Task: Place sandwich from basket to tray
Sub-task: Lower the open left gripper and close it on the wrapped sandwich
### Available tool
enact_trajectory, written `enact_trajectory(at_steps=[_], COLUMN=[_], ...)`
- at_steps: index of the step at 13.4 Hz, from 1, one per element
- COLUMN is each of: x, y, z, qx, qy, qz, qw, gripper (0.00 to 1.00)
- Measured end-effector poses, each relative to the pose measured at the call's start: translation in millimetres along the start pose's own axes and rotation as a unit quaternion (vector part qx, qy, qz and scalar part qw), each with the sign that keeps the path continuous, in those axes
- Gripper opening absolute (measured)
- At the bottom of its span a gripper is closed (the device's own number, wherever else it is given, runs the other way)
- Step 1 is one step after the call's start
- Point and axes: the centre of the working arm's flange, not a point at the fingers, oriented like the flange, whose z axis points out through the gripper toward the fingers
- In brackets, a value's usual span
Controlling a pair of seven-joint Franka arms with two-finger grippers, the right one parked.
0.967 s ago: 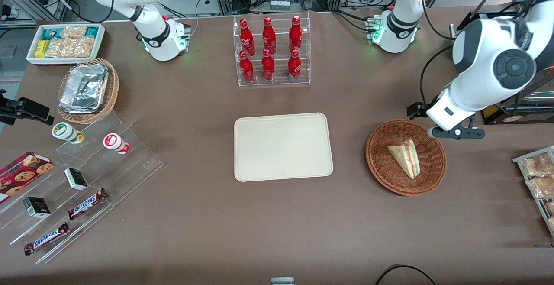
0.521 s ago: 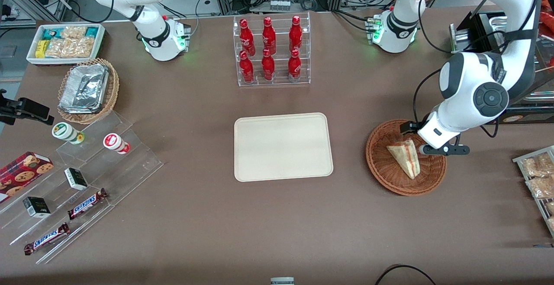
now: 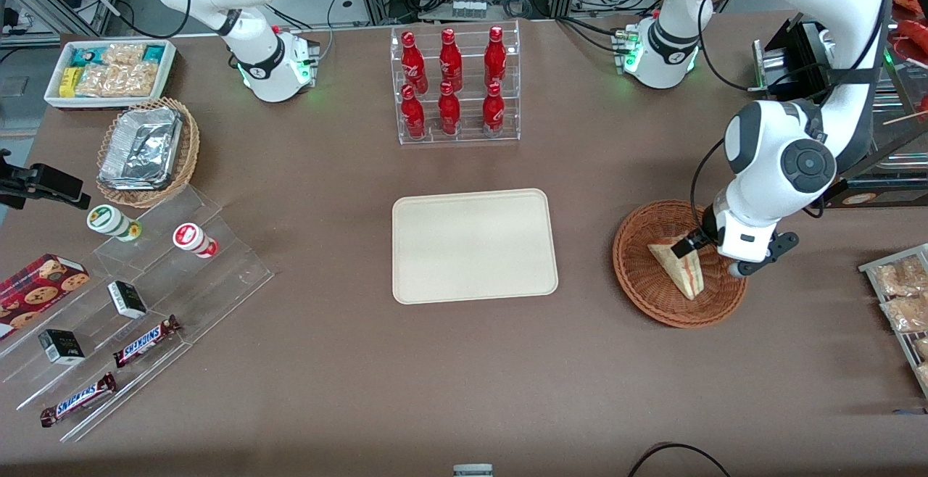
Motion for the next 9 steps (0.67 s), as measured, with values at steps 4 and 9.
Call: enact_trajectory(at_steps=[4,9], x=[1.7,1.4], y=[2.2,1.9], z=[11.9,36.6], qx=[-0.002,0.009], qy=[0.0,-0.014], qz=[-0.046,-0.049], qw=[0.9989,0.9987], gripper=[1.0,1.0])
